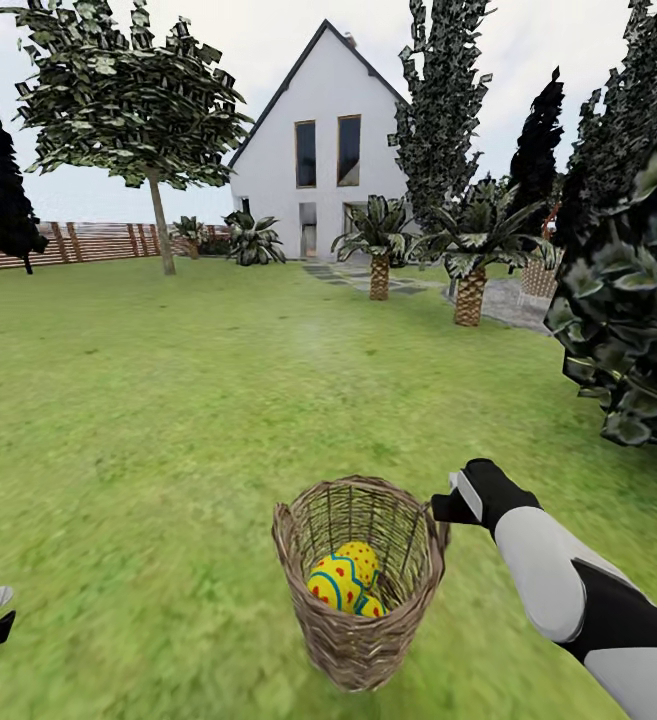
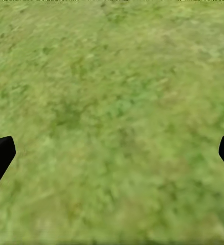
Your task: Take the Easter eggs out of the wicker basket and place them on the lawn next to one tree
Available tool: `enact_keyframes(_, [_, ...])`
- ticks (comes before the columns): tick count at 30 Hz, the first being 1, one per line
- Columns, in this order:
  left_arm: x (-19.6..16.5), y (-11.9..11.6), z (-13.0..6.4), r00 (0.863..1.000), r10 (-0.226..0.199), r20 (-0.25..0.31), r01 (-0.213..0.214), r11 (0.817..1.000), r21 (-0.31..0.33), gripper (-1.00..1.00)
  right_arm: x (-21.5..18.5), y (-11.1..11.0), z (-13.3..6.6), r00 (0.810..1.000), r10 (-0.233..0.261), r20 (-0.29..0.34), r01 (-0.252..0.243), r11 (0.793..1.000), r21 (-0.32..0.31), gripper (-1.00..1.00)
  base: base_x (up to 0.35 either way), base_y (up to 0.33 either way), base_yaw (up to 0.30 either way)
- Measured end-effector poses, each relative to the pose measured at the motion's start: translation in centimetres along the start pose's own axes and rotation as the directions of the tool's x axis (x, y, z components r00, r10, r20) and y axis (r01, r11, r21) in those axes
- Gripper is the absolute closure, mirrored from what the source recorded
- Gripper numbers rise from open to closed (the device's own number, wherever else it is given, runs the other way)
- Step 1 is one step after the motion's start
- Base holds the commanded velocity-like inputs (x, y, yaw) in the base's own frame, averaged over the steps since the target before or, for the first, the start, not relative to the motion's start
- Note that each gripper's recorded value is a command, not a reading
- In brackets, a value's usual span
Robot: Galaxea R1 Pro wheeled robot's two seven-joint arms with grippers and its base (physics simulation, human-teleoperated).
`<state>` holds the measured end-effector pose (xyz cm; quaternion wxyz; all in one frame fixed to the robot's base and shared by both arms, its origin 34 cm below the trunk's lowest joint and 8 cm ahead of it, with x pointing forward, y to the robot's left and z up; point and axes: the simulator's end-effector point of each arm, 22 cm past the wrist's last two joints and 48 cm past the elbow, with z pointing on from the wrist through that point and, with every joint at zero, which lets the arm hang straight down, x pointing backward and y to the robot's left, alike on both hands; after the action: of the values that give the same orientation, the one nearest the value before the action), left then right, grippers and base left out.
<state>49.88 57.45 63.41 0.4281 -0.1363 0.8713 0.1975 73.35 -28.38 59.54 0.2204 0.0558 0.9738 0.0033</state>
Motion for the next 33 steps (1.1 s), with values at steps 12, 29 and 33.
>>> enact_keyframes(12, [-0.2, 0.1, -0.1, 1.000, -0.005, 0.006, 0.005, 1.000, -0.006, -1.00, -0.2, 0.9, -0.3, 1.000, -0.014, -0.001, 0.014, 1.000, -0.006, 1.00, 0.000, 0.000, 0.275])
enact_keyframes(29, [-2.9, 0.8, -1.4, 1.000, -0.001, -0.006, 0.001, 1.000, -0.009, -1.00, -2.2, 1.6, -3.2, 1.000, -0.022, -0.001, 0.022, 1.000, -0.009, 1.00, 0.000, 0.000, 0.287])
enact_keyframes(33, [-3.6, 1.0, -1.8, 1.000, 0.000, -0.007, 0.000, 1.000, -0.008, -1.00, -2.7, 2.3, -3.9, 1.000, -0.025, 0.000, 0.025, 1.000, -0.018, 1.00, 0.000, 0.000, 0.287])
